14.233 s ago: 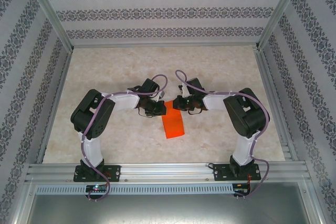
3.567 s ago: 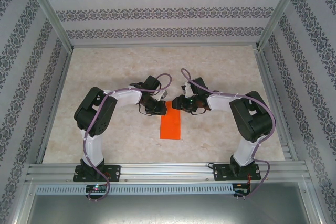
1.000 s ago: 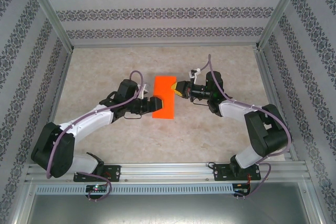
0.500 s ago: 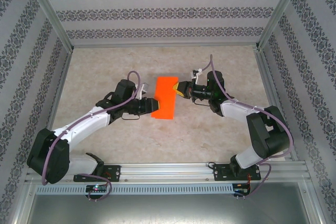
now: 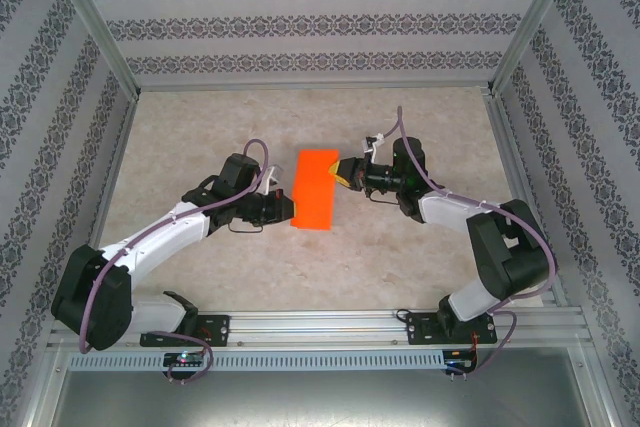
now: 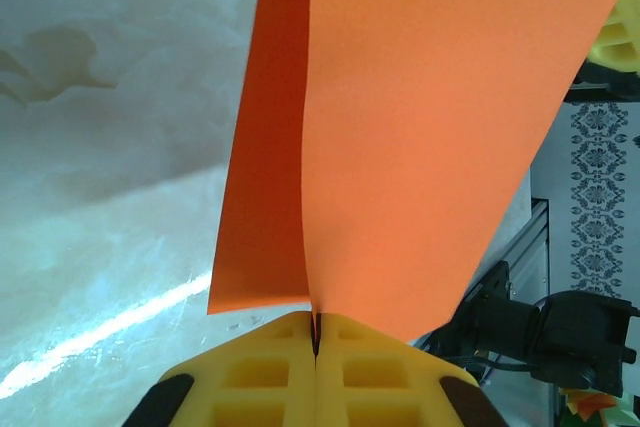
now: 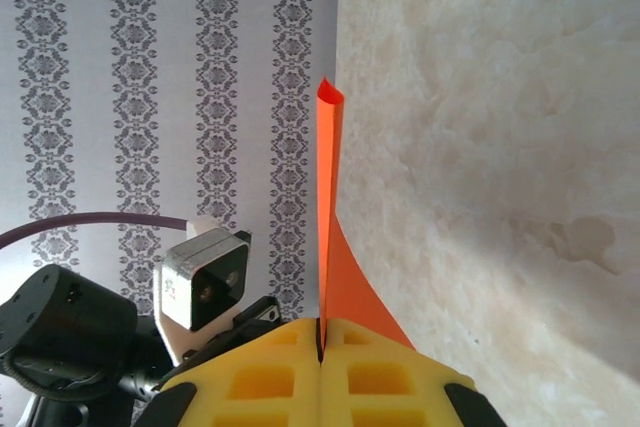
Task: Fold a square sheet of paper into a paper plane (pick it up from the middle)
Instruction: Fold the triangle a second time at the center of the table.
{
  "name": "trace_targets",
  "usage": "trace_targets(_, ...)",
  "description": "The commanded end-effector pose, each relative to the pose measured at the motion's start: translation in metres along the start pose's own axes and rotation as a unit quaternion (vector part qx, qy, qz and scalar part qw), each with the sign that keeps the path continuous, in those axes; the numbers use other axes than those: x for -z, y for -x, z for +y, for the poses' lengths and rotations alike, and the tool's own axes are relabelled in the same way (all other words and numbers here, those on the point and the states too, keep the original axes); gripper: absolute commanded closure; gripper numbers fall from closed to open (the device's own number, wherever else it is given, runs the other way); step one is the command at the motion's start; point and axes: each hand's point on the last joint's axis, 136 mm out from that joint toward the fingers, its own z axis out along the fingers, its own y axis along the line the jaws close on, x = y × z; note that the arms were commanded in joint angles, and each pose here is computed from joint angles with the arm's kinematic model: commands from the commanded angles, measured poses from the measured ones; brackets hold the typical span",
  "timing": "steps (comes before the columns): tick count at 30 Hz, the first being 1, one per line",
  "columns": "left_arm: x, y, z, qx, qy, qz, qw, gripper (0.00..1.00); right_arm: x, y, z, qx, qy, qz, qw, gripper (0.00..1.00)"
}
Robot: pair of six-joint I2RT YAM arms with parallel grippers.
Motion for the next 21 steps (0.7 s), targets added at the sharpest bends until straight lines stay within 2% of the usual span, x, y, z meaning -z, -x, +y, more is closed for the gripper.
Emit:
trace_targets(1,0.001,-0.002,-0.002,-0.004,0.010,0.015,1.000,0.95,0.000,0.000,-0.011,0.015,-0.004,-0.003,1.000,1.00)
trace_targets(15,-0.050,-0.016,0.001,0.005,0.017,0.093,0.996,0.94,-0.010,-0.014,-0.070,0.012,-0.065,0.034,0.997,1.00)
trace_targets(21,-0.067,-0.013,0.007,0.017,0.021,0.104,0.994,0.94,-0.009,-0.010,-0.097,0.005,-0.087,0.037,0.996,0.99)
